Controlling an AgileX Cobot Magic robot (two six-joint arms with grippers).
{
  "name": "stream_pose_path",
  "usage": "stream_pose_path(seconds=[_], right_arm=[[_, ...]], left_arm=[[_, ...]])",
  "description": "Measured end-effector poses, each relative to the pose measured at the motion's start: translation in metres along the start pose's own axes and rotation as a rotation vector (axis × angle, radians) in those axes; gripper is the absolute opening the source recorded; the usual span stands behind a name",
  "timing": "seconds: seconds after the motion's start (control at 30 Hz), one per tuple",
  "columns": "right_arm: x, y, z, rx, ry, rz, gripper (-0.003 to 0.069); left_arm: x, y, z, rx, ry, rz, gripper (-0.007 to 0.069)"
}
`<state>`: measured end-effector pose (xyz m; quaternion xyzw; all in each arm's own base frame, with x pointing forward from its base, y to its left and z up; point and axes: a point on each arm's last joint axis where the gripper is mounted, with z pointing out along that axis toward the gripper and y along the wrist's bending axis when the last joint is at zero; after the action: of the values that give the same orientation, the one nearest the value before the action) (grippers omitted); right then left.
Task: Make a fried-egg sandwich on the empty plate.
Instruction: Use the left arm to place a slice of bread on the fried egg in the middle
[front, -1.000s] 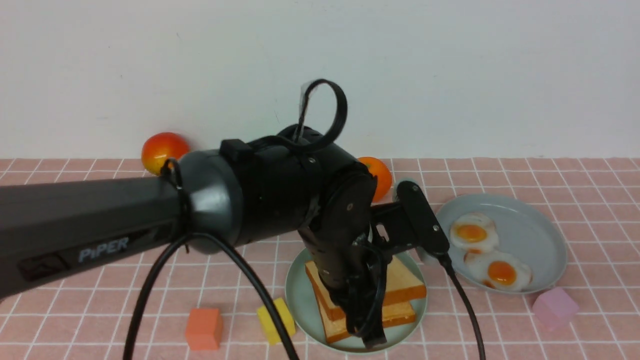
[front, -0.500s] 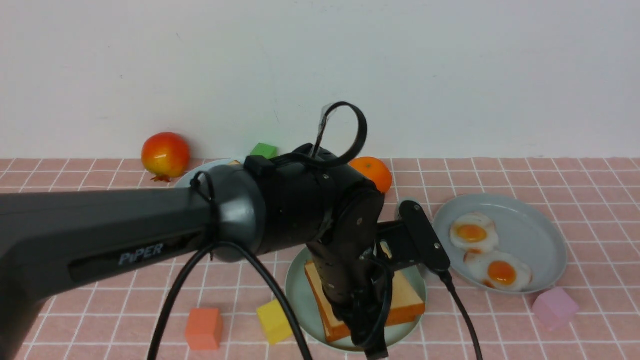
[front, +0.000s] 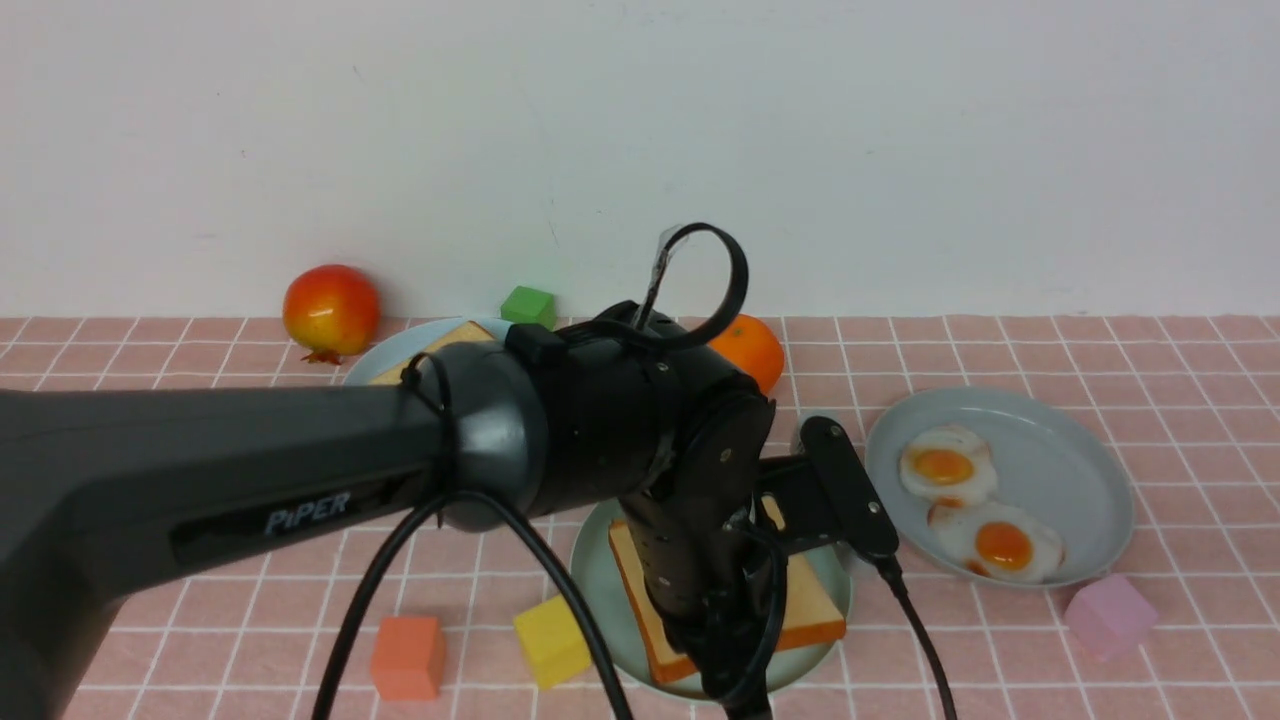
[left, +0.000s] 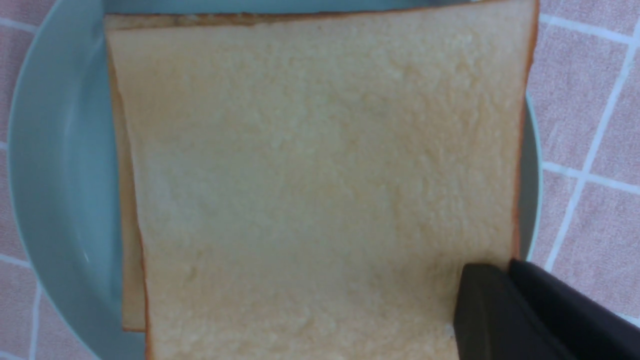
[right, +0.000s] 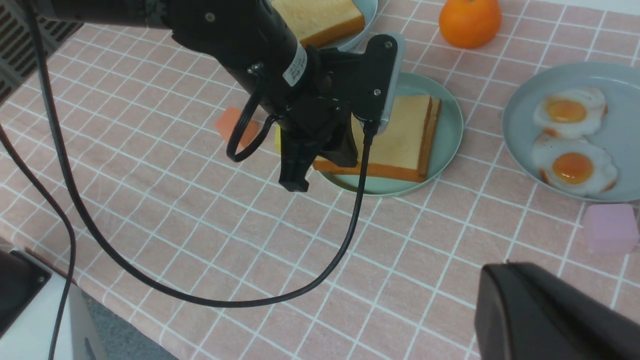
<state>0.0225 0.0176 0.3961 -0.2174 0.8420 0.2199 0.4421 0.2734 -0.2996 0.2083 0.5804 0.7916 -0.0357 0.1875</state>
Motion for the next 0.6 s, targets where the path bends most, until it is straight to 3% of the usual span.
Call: stream_pose_path(seconds=[0.4,0.6], right_arm=[[0.0006,0.0022,0.0,-0.024,0.007,0.011,0.0008],[0.0006,0.0022,0.0,-0.024,0.007,0.011,0.0008]], left_arm=[[0.0,0.0005,0.0003,-0.005,0.0,0.005,0.0251],[-0.0006,0.0008,-0.0024,-0.009,-0.008,0.005,0.028]])
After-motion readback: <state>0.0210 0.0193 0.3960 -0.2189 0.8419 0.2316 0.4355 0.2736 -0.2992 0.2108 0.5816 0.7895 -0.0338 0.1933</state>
